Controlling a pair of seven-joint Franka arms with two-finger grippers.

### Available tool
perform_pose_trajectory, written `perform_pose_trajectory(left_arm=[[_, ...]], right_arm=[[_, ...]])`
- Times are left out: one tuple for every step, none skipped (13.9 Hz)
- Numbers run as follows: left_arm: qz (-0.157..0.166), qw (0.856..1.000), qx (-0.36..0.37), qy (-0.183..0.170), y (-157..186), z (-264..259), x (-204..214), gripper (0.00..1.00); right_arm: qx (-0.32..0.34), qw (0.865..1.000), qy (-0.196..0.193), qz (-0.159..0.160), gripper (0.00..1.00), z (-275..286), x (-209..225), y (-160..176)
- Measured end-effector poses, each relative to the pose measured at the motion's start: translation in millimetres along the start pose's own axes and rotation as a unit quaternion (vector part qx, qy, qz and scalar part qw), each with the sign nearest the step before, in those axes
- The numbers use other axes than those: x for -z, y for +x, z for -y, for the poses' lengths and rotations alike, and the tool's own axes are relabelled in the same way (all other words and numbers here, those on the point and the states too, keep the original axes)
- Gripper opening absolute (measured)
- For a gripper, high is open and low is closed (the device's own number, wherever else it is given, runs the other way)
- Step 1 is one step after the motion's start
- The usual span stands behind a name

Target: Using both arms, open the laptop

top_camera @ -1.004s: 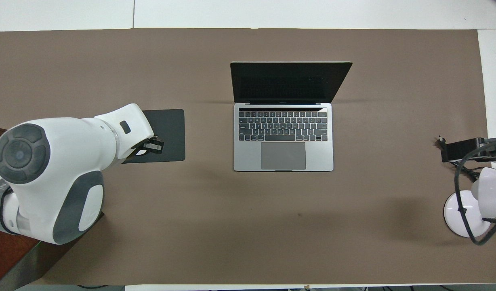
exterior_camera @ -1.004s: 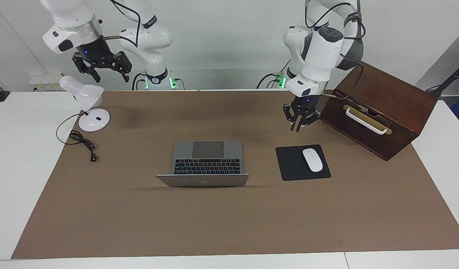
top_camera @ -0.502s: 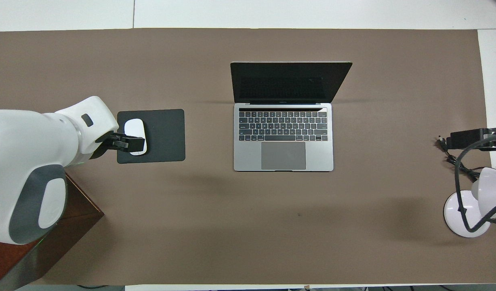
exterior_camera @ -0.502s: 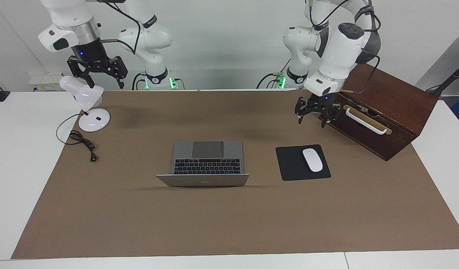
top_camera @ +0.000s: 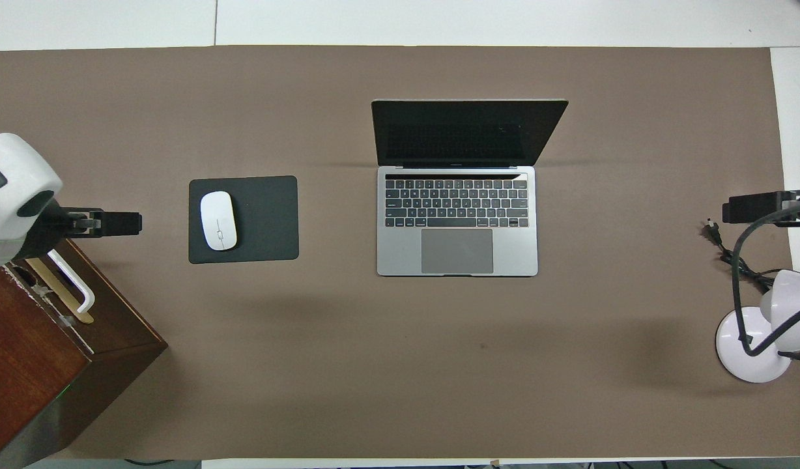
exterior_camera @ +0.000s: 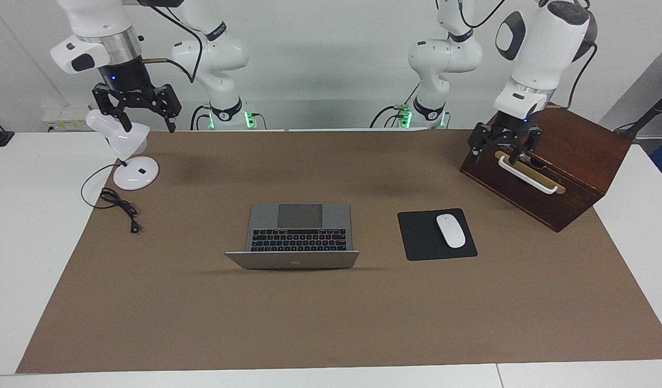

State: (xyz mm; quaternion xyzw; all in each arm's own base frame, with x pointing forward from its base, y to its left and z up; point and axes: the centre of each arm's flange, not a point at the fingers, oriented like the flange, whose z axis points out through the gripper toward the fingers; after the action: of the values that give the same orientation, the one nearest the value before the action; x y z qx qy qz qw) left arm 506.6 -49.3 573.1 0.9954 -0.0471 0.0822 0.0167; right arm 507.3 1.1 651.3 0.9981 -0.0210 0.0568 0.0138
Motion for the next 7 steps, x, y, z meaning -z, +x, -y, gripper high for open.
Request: perform_pose_trajectory(left_arm=[[0.004,1.000,0.003,0.000,0,4,8,1.00],[0.008,1.000,0.006,0.001,0,6,15,1.00],[0.011,1.000,0.008,0.001,1,9,22,1.00],[0.014,1.000,0.011,0.001,1,11,29,1.00],[0.016,1.000,0.013,0.002,1,13,36,1.00],[0.019,1.000,0.015,0.002,0,15,44,1.00],[0.023,1.000,0.016,0.002,0,17,52,1.00]], right_arm=[[0.001,1.000,-0.005,-0.002,1.00,0,0,2],[0.004,1.000,-0.011,-0.004,1.00,0,0,5],[0.006,1.000,-0.013,-0.004,1.00,-1,0,9],[0.005,1.000,-0.014,-0.004,1.00,-4,-2,12],[0.002,1.000,-0.014,-0.003,1.00,-8,-3,15],[-0.001,1.000,-0.014,-0.002,1.00,-12,-4,17],[-0.003,1.000,-0.013,-0.001,1.00,-15,-6,20]])
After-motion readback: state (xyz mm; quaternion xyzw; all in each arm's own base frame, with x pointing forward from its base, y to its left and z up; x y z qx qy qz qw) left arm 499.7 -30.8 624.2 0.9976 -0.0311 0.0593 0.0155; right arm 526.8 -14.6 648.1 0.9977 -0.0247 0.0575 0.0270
